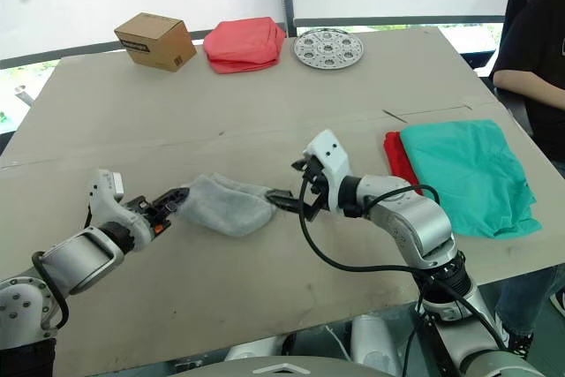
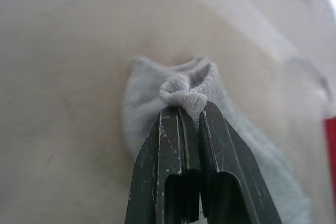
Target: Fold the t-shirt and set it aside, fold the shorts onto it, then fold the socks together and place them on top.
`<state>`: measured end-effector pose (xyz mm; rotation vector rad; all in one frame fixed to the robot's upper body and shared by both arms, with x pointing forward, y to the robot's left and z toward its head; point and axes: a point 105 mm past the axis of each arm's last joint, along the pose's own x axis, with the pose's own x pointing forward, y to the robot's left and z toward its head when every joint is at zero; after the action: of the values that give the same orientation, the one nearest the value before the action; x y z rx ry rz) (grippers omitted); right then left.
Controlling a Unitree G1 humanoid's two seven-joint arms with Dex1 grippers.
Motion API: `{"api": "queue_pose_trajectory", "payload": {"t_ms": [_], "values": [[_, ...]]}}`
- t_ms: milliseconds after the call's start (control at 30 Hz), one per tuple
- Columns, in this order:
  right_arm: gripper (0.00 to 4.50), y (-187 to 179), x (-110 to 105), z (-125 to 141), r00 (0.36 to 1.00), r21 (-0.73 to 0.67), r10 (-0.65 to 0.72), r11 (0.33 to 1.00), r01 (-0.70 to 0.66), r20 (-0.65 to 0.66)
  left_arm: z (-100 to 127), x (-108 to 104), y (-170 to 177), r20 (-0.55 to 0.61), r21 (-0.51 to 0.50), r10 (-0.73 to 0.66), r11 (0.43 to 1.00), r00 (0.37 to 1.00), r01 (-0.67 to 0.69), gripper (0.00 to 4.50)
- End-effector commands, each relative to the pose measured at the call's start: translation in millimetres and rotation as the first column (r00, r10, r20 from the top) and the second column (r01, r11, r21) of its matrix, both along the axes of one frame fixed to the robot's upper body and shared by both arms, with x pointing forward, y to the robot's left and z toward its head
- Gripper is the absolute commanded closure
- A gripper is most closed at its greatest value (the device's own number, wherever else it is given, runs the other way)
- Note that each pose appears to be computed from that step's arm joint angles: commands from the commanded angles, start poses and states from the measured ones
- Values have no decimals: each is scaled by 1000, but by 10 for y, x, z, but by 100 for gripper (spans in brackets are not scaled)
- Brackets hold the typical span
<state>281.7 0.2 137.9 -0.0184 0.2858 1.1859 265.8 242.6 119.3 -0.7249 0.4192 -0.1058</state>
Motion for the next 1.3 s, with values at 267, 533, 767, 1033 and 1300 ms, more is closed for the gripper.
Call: {"api": "queue_pose_trajectory", "payload": {"t_ms": [267,533,767,1033,1300], "values": [[70,520,40,-79,986,-30,151,988,-153,-68,105,-36,-47,71,-2,-48,999,996,48,450],[70,508,31,-314,981,-94,161,981,-172,-110,85,-55,-18,76,-3,-21,1000,997,21,450],[160,489,81,-424,982,-118,138,981,-154,-131,37,-61,17,68,5,-17,1000,998,16,450],[447,469,60,-276,986,-95,153,983,-159,-65,11,-95,105,65,14,-3,1000,998,3,450],[447,393,67,23,982,-33,189,981,-189,-22,120,-129,222,98,28,-34,999,995,31,450]]}}
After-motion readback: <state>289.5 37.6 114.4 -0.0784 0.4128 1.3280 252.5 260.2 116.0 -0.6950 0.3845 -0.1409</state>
